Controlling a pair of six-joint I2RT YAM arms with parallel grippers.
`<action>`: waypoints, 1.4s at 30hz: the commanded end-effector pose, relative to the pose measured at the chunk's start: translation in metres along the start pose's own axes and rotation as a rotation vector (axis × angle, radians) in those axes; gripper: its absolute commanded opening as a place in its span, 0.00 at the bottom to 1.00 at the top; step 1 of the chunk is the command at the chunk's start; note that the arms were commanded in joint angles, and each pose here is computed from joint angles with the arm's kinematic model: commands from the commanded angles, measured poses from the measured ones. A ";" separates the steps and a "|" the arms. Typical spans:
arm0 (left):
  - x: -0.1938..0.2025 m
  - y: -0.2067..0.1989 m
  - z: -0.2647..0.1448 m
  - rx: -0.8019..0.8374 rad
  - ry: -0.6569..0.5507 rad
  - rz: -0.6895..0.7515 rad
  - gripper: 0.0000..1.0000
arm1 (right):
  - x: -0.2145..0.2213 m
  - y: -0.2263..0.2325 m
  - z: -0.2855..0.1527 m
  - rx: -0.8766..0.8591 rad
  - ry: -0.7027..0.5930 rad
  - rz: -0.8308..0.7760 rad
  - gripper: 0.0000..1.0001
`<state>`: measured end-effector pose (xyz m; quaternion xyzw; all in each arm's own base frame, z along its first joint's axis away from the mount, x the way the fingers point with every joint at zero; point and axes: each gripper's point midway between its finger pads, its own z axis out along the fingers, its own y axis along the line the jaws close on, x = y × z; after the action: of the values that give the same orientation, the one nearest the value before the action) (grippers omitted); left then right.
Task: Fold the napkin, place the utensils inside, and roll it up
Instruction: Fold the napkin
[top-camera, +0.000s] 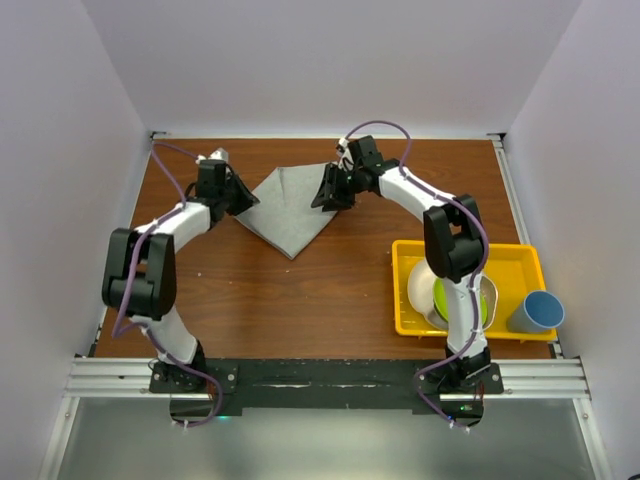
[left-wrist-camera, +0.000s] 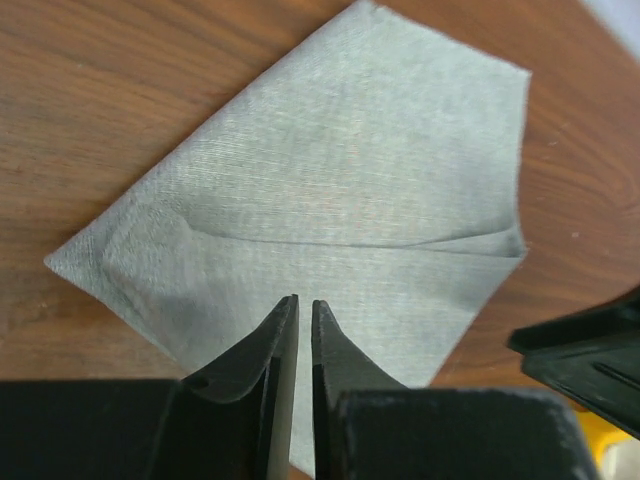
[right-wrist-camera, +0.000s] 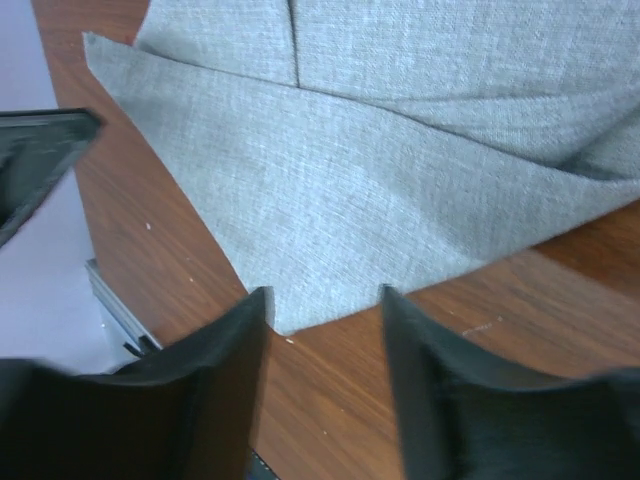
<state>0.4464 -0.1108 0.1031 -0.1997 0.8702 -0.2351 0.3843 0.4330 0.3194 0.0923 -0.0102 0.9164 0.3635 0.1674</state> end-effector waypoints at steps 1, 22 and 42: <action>-0.002 0.010 0.018 -0.025 0.046 0.073 0.14 | -0.016 0.014 0.007 -0.069 -0.017 -0.016 0.41; -0.038 0.011 -0.003 -0.059 -0.007 0.236 0.21 | -0.054 -0.012 -0.001 0.014 -0.069 -0.079 0.19; -0.014 0.057 0.012 -0.156 0.095 0.223 0.20 | -0.075 -0.035 0.012 0.067 -0.075 -0.074 0.22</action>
<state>0.4452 -0.0661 0.0577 -0.1369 0.9252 -0.1393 0.3253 0.4947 0.2983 0.0418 -0.0058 0.9290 0.3302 0.1672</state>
